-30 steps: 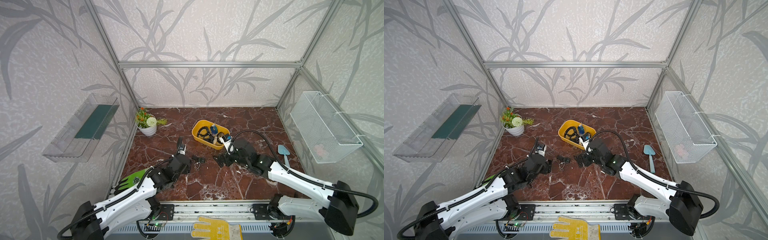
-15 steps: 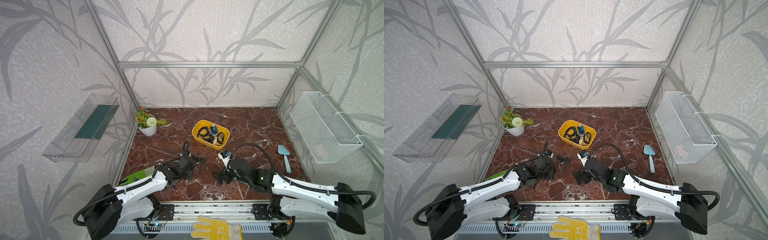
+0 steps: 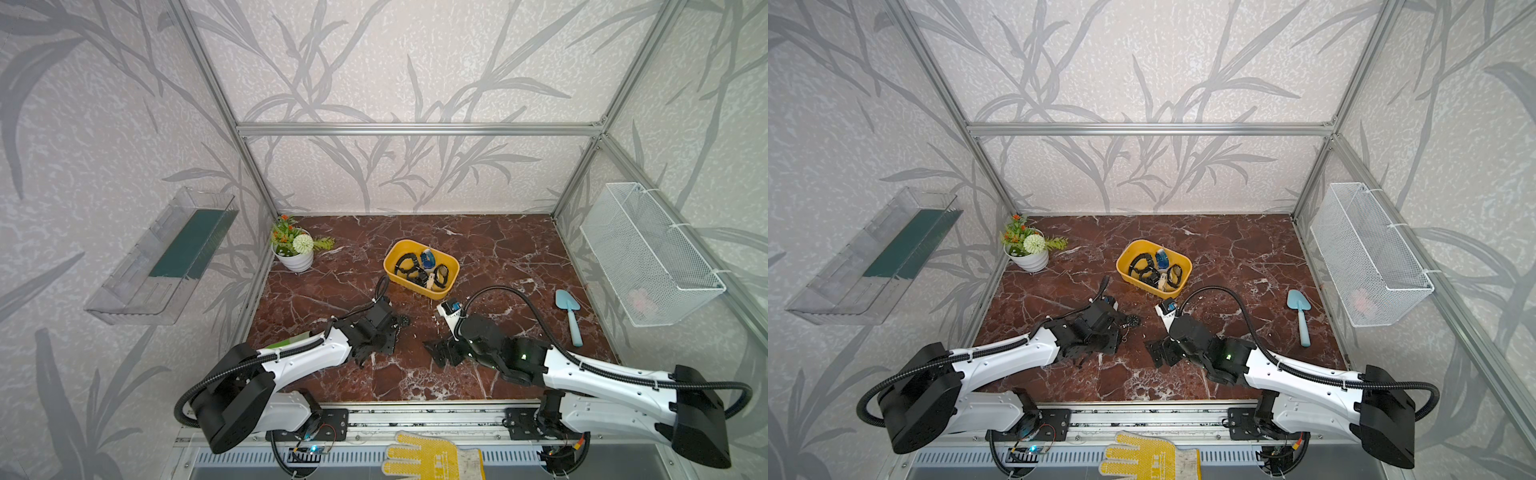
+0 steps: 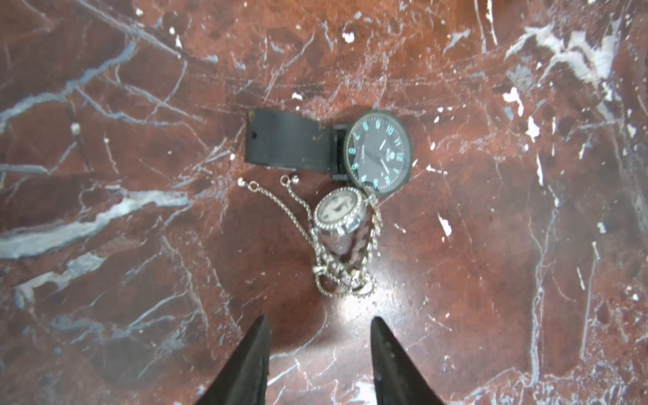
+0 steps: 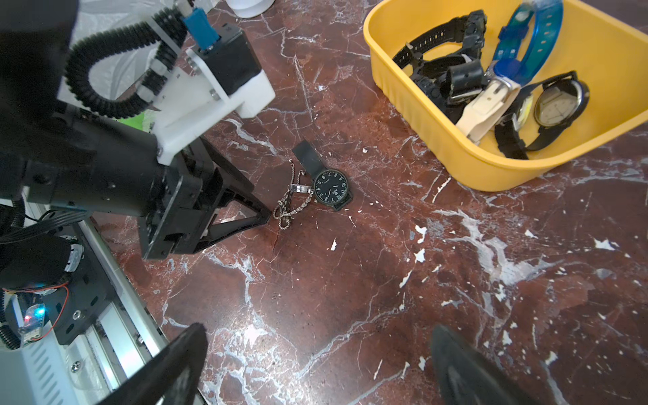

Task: Put the watch into the storage box
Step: Pick up the watch at the center of the board.

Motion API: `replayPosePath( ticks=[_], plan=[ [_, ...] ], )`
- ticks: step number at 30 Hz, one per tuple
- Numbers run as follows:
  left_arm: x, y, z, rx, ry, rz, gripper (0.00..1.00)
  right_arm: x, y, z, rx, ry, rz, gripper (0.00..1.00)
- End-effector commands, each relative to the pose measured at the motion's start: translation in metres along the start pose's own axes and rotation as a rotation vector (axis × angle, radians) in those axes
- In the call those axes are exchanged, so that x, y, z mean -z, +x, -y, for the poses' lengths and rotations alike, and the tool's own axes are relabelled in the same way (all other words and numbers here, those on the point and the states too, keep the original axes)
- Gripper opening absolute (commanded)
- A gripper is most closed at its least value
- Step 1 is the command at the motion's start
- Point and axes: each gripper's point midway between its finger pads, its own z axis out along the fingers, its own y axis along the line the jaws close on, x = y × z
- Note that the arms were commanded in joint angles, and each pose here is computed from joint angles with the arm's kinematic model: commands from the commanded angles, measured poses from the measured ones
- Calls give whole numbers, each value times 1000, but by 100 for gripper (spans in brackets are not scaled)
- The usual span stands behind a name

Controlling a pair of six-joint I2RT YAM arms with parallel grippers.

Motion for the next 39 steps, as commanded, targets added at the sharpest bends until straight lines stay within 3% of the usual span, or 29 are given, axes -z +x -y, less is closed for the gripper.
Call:
replayPosePath(
  ticks=[1, 7, 20, 26, 39],
  plan=[
    [-1, -14, 0, 16, -19, 30, 45, 0, -6, -2, 2, 4, 24, 99],
    [-4, -24, -7, 35, -18, 39, 44, -1, -7, -2, 6, 3, 25, 99],
    [-16, -30, 7, -82, 14, -10, 44, -4, -10, -15, 0, -58, 31, 99],
    [-23, -28, 6, -121, -3, -46, 33, -9, -9, -20, -3, -69, 25, 99],
    [-37, -34, 0, -129, -42, -67, 35, -8, -9, -19, 0, -60, 28, 99]
  ],
)
